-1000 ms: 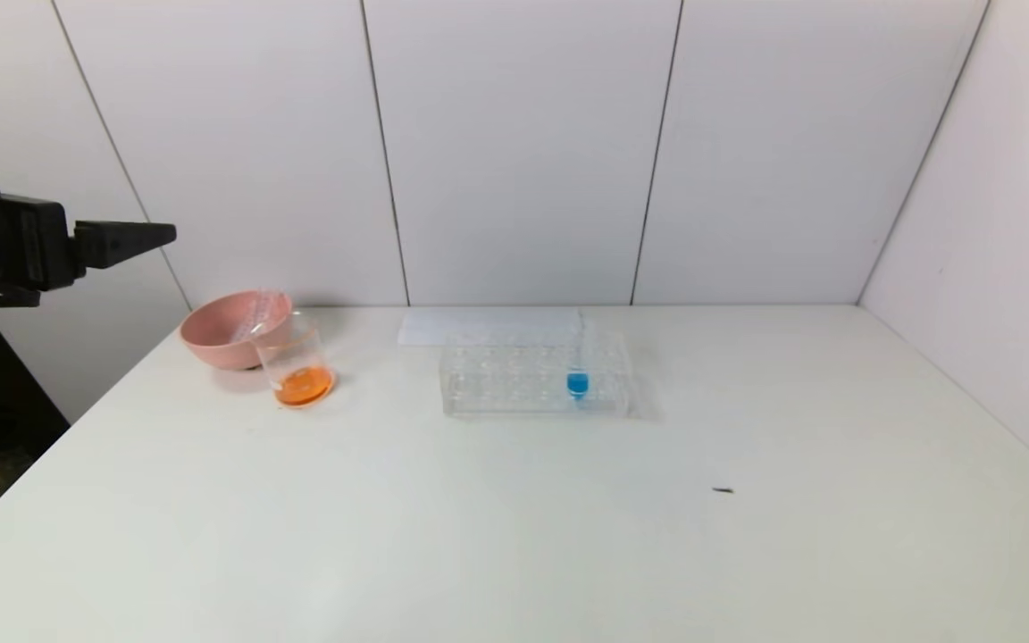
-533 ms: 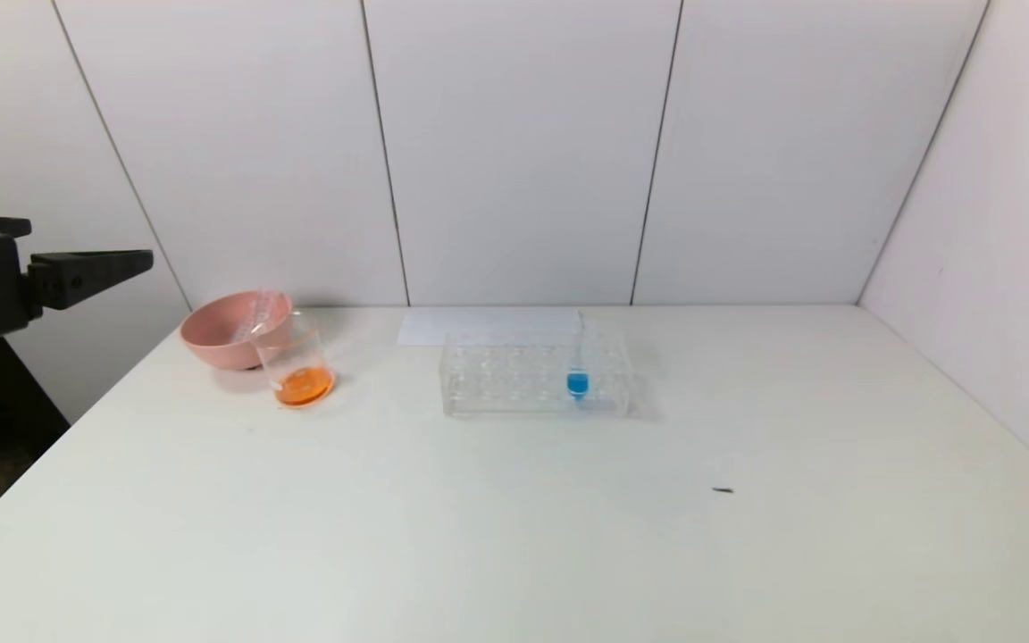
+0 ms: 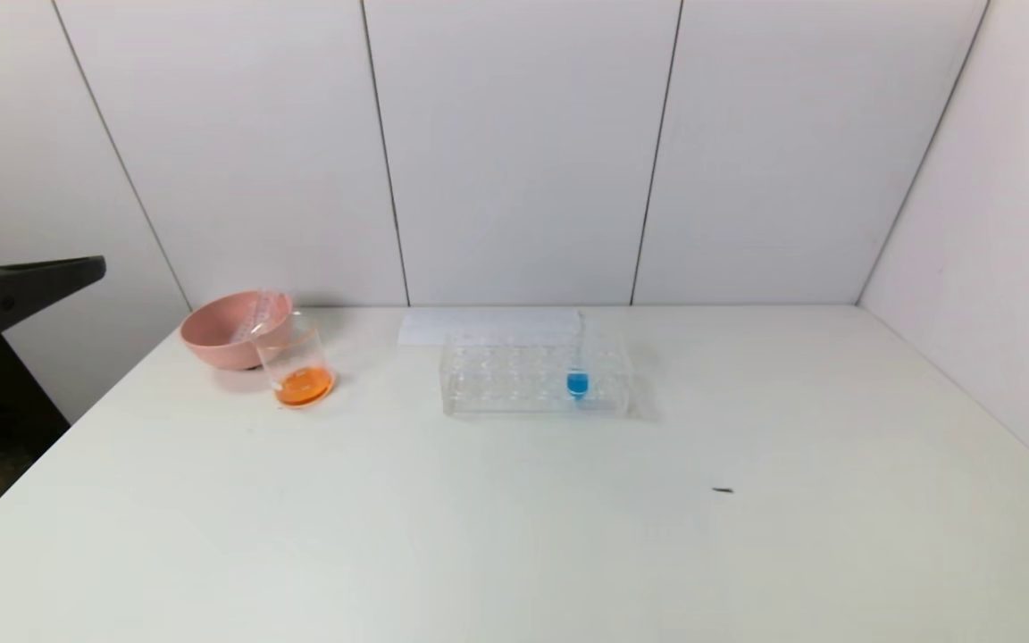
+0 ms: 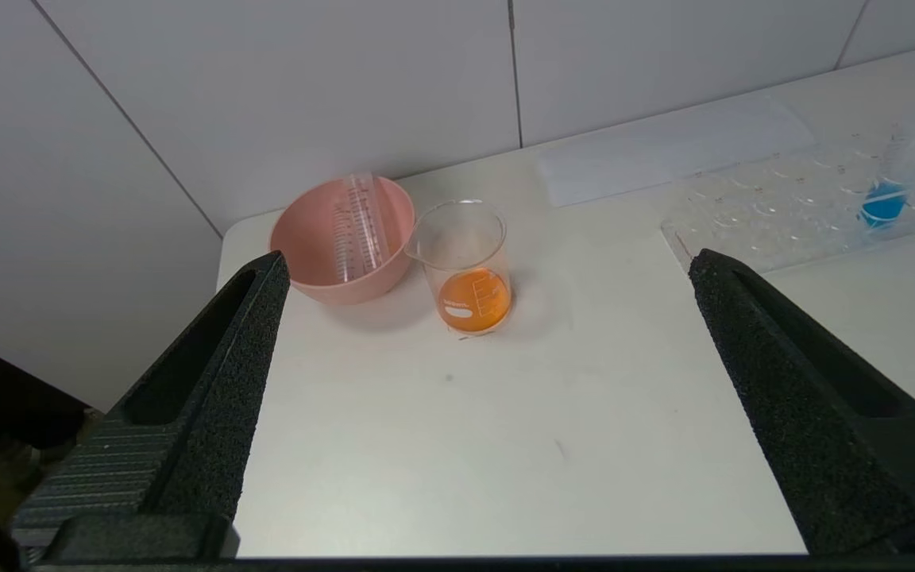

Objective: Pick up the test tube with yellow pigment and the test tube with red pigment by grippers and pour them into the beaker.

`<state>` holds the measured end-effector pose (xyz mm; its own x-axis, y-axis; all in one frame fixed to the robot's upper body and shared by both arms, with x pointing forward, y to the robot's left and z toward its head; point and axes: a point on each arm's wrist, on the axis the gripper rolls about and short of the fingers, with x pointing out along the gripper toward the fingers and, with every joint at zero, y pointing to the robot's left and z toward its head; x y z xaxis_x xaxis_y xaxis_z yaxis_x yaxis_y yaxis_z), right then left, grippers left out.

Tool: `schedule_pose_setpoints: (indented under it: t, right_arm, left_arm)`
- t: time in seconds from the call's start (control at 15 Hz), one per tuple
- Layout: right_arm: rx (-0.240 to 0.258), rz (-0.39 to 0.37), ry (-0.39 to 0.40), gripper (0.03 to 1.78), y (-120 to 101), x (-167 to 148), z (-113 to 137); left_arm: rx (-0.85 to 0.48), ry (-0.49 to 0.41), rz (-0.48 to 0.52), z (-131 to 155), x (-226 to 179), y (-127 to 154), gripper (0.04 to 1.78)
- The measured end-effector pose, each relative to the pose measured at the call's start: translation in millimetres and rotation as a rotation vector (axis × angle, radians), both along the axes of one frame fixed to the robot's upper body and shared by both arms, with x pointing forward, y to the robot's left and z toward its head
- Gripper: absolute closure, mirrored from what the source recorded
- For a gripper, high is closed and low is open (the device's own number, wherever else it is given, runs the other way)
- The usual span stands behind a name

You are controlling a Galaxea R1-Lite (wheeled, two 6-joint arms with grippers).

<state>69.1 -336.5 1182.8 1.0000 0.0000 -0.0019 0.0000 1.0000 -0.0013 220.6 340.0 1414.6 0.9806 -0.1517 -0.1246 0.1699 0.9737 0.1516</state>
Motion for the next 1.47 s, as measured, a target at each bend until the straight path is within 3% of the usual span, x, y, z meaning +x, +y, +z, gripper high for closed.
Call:
schedule_pose_setpoints:
  t: [0.73, 1.47]
  right_arm:
    - [0.000, 0.000, 0.000, 0.11, 0.0, 0.0, 0.0]
    - [0.000, 0.000, 0.000, 0.11, 0.0, 0.0, 0.0]
  left_arm:
    - [-0.016, -0.085, 0.016, -46.0, -97.2, -9.2, 0.06]
    - [-0.056, -0.272, 0.003, -84.8, -183.4, -7.4, 0.06]
